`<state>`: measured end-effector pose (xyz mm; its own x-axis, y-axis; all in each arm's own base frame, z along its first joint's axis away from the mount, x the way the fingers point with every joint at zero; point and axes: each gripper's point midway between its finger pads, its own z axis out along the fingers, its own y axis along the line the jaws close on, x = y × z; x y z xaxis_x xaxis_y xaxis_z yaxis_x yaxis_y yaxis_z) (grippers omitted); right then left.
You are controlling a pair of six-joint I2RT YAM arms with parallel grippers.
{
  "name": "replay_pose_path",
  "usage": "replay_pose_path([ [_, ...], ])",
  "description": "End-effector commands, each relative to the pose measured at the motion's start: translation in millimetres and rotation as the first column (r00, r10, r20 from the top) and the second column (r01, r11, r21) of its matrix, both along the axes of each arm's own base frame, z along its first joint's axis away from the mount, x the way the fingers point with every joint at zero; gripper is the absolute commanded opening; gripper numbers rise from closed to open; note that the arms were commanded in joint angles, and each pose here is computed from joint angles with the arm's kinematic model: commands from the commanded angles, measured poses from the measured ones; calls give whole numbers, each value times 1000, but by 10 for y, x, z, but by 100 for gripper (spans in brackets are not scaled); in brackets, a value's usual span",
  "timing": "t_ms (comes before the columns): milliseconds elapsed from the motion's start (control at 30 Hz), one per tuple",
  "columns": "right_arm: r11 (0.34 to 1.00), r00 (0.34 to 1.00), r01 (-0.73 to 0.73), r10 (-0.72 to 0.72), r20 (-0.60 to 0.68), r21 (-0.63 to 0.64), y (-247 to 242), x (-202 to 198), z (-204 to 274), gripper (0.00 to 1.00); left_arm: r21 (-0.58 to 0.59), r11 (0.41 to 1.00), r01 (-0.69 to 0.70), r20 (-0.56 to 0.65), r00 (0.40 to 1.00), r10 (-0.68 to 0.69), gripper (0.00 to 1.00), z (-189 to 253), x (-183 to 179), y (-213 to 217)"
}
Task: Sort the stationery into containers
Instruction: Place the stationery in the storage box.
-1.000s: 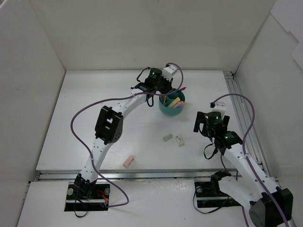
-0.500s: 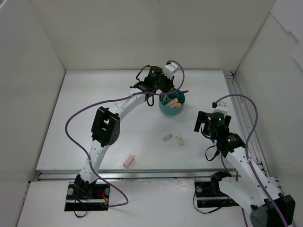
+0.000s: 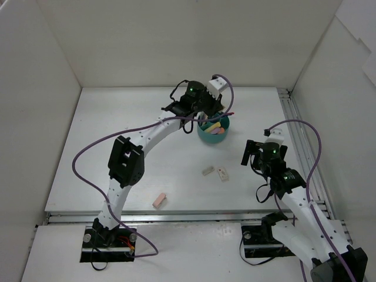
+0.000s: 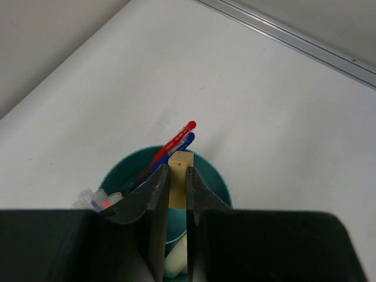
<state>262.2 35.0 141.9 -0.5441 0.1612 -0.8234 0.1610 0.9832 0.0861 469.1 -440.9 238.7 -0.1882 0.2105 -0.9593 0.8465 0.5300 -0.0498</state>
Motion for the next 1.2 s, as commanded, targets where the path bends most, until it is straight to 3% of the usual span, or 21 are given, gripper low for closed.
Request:
replay_pose_path([
  [0, 1000, 998, 19, -20, 55, 20, -15, 57, 102, 98, -64, 993, 98, 91, 992, -91, 0, 434, -160, -289],
  [200, 1000, 998, 24, -25, 58, 16, -38, 36, 84, 98, -58, 991, 121, 81, 990, -117, 0, 279, -210, -500],
  [467, 1000, 999, 23, -23, 40, 5, -46, 31, 31, 98, -35, 998, 52, 19, 999, -51, 0, -115, -76, -505],
  [900, 1000, 999, 26, -27, 31, 1, -52, 21, -8, 98, 9, 998, -55, 21, 998, 55, 0, -271, 73, -382],
  [967, 1000, 999, 27, -27, 34, 3, -52, 23, 2, 98, 9, 998, -55, 21, 998, 55, 5, -268, 71, -380],
  [1100, 1000, 999, 3, -3, 41, 11, -16, 21, 31, 98, 8, 999, -38, 14, 999, 38, 29, -233, 20, -376],
  [1167, 1000, 999, -15, 14, 50, 17, 15, 22, 66, 98, 7, 1000, -28, 25, 999, 28, 34, -175, -4, -367],
])
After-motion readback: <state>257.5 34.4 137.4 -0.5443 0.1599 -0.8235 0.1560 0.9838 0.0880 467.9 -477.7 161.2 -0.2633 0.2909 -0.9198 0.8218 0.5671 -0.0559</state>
